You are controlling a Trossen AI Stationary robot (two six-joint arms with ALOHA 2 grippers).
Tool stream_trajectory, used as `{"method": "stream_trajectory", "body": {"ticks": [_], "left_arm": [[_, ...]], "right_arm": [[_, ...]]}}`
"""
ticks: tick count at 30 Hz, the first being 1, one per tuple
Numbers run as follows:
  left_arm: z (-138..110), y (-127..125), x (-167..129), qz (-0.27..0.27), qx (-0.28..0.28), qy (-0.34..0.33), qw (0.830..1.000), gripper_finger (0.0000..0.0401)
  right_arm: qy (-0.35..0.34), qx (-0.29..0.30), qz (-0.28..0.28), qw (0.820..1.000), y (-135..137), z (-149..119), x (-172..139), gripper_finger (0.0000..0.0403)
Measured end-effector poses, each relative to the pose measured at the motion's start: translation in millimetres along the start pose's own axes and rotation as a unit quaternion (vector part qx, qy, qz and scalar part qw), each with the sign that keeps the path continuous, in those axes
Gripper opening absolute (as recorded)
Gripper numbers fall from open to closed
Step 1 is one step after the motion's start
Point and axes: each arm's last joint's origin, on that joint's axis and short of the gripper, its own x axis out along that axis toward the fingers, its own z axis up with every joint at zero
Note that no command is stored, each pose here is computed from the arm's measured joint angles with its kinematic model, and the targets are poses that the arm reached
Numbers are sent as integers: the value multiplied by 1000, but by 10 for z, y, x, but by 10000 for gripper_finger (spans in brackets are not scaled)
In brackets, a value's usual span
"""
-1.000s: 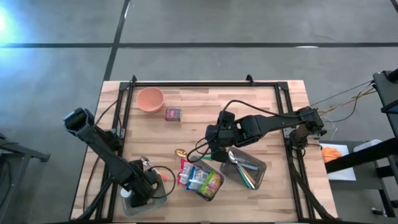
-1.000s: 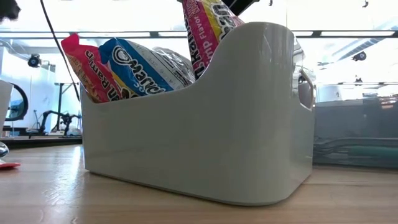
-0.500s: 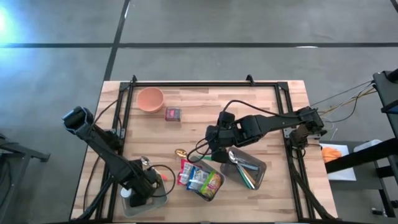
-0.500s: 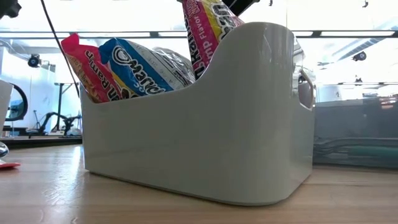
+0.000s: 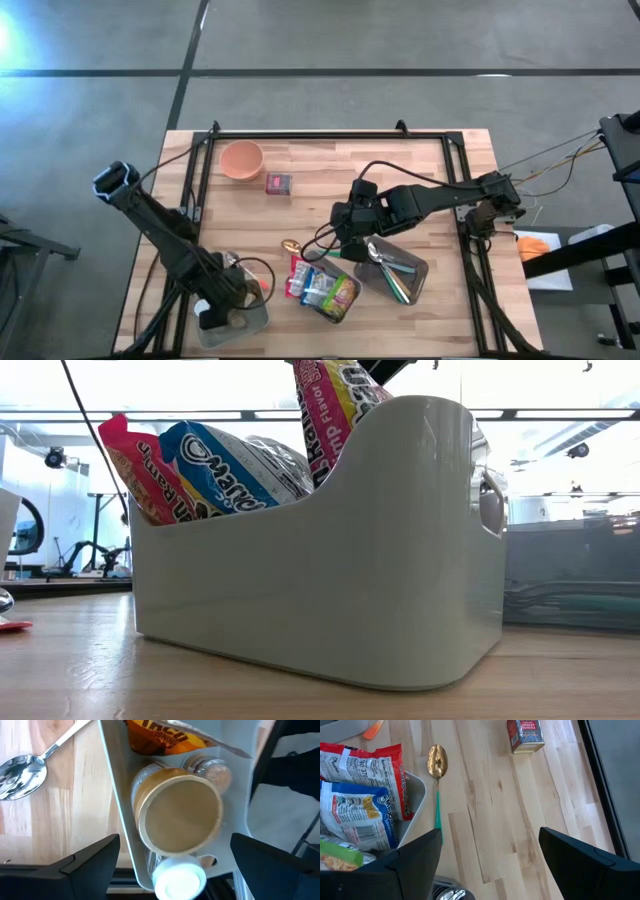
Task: Pick & Place Food Item
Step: Put the orange spoon into the black bin
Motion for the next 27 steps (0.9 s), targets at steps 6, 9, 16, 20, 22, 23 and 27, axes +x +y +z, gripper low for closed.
{"method": "stream_trajectory", "body": {"ticks": [6, 9, 16, 20, 22, 23, 27], "left_arm": [[-79, 109, -231, -18, 3, -39, 999, 377], [-108, 222, -353, -7, 0, -61, 998, 362], [-66, 483, -500, 63, 89, -98, 989, 308], [56, 564, -476, 115, 199, -92, 969, 284], [127, 604, -448, 140, 243, -88, 956, 276], [166, 627, -430, 152, 260, -88, 949, 275], [275, 776, -277, 179, 300, -73, 934, 273]], "right_arm": [[0, 0, 0, 1000, 1, 0, 0, 332], [0, 0, 0, 1000, 0, 1, 0, 332], [-3, 2, 1, 1000, 2, 7, 0, 332], [-5, 13, 2, 1000, 1, 9, -1, 332], [-5, 17, 2, 1000, 2, 10, 0, 332], [-5, 22, 2, 1000, 2, 10, 0, 332], [-5, 35, 2, 999, 2, 10, 0, 332]]}}
